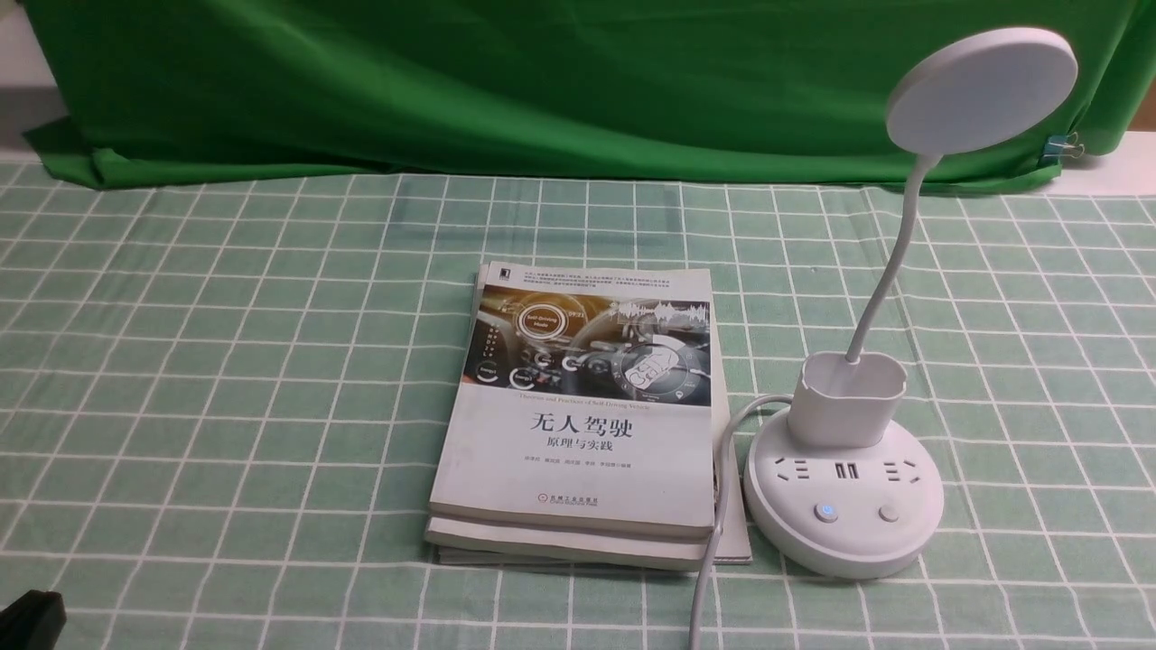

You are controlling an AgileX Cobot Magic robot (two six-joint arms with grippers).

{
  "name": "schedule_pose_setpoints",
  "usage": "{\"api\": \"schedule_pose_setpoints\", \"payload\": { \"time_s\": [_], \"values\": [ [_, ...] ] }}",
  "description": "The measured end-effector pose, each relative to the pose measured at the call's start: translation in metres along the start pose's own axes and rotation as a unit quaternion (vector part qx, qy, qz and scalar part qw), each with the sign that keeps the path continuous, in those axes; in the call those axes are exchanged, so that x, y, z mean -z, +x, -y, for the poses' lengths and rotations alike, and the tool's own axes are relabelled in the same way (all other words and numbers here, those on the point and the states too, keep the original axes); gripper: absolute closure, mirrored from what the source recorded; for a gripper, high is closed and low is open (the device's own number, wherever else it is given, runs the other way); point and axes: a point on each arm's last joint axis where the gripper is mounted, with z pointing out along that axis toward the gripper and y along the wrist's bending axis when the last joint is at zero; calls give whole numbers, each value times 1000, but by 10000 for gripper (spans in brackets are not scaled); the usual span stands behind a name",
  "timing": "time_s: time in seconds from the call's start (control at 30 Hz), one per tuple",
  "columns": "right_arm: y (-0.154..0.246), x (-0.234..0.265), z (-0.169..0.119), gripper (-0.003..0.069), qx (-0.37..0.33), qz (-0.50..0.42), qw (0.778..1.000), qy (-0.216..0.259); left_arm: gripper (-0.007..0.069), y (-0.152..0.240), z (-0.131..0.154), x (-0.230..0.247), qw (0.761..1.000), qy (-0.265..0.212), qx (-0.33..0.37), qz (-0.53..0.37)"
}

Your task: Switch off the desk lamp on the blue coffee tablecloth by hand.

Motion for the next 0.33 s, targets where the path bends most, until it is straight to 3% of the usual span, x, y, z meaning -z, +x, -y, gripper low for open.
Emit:
{"api": "schedule_pose_setpoints", "payload": {
  "time_s": [0.33],
  "values": [
    [0, 0, 0, 480, 0, 0, 1000, 0, 625, 0, 0, 0, 1000, 0, 0, 0]
  ]
}}
